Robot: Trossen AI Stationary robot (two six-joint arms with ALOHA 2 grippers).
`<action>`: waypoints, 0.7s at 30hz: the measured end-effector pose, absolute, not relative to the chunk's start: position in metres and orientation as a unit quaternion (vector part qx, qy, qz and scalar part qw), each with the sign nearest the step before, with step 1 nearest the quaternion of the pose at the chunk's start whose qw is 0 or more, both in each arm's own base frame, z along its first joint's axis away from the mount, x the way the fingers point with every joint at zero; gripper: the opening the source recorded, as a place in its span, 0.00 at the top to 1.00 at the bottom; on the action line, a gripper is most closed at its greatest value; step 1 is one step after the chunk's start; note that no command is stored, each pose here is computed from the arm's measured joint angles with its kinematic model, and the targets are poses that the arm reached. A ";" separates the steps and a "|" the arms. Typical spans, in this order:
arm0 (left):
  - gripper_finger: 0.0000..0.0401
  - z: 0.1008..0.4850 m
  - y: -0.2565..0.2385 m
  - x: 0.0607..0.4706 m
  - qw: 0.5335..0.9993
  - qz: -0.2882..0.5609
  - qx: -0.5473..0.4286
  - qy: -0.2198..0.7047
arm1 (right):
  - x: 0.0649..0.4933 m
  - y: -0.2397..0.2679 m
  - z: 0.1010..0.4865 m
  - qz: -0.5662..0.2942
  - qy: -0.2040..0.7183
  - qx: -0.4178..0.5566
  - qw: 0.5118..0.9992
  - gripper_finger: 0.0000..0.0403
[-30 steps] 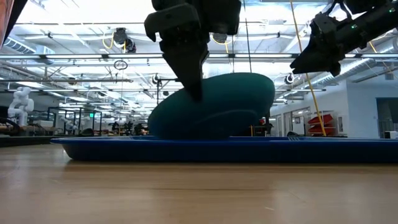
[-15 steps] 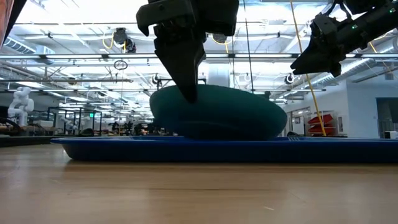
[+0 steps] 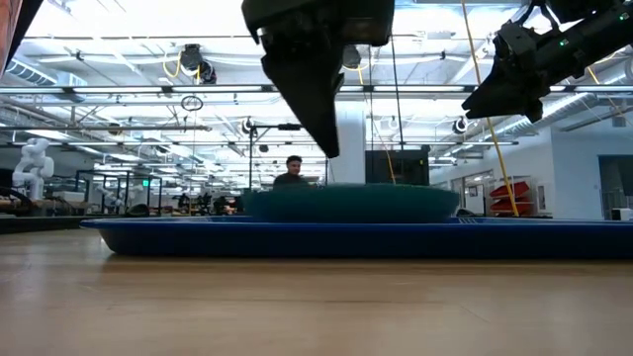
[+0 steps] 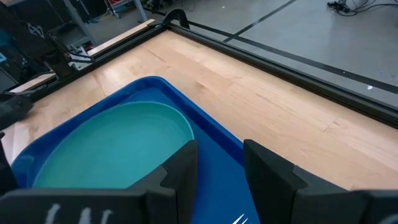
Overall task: Pick and place plate/cup/fork/spoon on tray
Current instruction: Put the brown cup on the blue tray to the top left of the green plate
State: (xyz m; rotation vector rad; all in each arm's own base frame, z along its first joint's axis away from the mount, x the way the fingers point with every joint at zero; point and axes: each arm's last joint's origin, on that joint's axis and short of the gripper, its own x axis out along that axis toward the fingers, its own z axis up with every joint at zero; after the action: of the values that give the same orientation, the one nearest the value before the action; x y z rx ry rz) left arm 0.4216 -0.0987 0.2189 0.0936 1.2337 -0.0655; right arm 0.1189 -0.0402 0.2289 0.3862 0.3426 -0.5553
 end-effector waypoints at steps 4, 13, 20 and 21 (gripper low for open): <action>0.85 0.218 -0.097 0.421 0.810 -0.027 0.048 0.583 | 0.119 -0.040 0.229 -0.271 0.168 0.188 0.929 0.70; 0.84 0.229 -0.067 0.404 0.767 0.061 0.073 0.634 | 0.119 -0.040 0.229 -0.270 0.169 0.184 0.930 0.70; 0.84 0.301 -0.062 0.389 0.819 0.047 0.013 0.572 | 0.119 -0.040 0.228 -0.270 0.173 0.182 0.930 0.70; 0.84 0.314 -0.063 0.385 0.826 0.039 -0.004 0.563 | 0.119 -0.040 0.228 -0.269 0.173 0.178 0.931 0.70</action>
State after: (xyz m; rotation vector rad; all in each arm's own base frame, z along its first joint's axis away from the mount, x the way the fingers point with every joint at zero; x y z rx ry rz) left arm 0.3849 -0.0629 0.3143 -0.0094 1.1957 0.0819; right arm 0.1186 -0.0402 0.2285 0.3639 0.3533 -0.5515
